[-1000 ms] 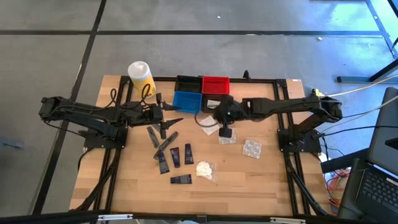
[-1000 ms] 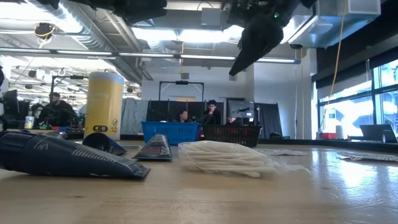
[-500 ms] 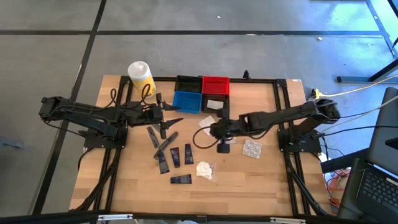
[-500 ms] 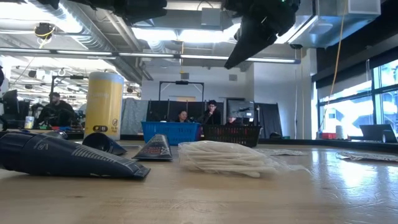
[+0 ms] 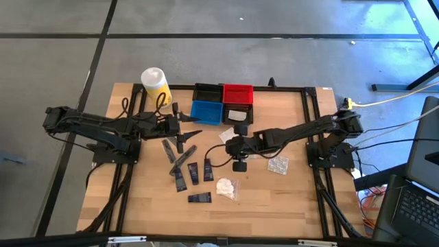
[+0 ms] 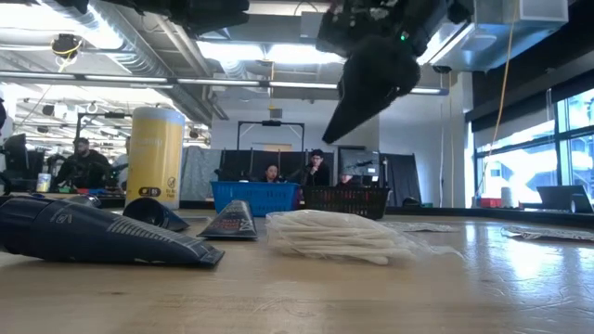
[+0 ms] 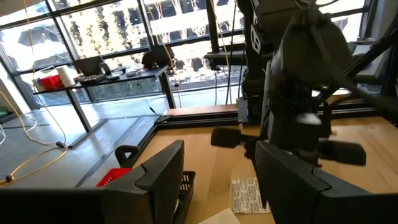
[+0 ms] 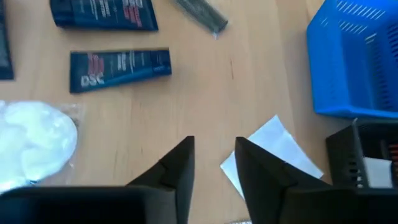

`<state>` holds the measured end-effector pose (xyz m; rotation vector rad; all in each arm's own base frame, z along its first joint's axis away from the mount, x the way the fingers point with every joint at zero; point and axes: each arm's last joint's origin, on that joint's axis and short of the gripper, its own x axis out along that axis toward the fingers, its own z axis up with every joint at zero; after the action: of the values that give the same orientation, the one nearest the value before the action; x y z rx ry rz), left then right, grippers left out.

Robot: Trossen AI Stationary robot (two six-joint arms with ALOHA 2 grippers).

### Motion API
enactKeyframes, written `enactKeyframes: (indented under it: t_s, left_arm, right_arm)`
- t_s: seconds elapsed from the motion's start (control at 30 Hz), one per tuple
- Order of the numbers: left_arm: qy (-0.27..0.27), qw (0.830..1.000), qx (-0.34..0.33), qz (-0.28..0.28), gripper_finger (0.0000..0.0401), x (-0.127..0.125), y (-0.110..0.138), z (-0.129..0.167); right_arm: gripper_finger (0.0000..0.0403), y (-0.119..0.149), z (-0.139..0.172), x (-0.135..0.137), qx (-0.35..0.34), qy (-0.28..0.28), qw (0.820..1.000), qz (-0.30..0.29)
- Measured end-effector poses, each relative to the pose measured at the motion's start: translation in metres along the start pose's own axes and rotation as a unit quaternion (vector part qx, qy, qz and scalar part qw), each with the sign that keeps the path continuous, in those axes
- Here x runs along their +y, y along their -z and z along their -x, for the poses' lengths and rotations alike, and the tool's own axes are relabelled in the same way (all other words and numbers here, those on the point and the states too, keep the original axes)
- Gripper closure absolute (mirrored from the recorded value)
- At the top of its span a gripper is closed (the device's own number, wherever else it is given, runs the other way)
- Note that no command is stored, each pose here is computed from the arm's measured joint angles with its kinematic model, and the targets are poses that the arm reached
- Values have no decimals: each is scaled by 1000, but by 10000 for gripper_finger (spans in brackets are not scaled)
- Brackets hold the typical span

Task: Pick & Place Travel size toiletries
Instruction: Put the left bandage pack into the bottom black bin

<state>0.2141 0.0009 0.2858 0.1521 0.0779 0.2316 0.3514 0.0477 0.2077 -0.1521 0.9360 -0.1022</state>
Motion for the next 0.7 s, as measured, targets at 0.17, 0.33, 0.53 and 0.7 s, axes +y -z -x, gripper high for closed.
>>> enactKeyframes:
  t_s: [0.17,0.33,0.53,0.7]
  left_arm:
    - [0,1000,0,0,205,0,0,0]
    - [0,1000,0,0,205,0,0,0]
    - [0,1000,0,0,205,0,0,0]
    - [0,1000,0,0,205,0,0,0]
  right_arm:
    - [253,2,-18,-2,9,-4,1000,-7]
    - [243,6,-37,-8,19,-29,999,-20]
    - [254,13,-52,-16,45,-23,998,-43]
    - [259,24,-60,-24,62,-20,996,-63]
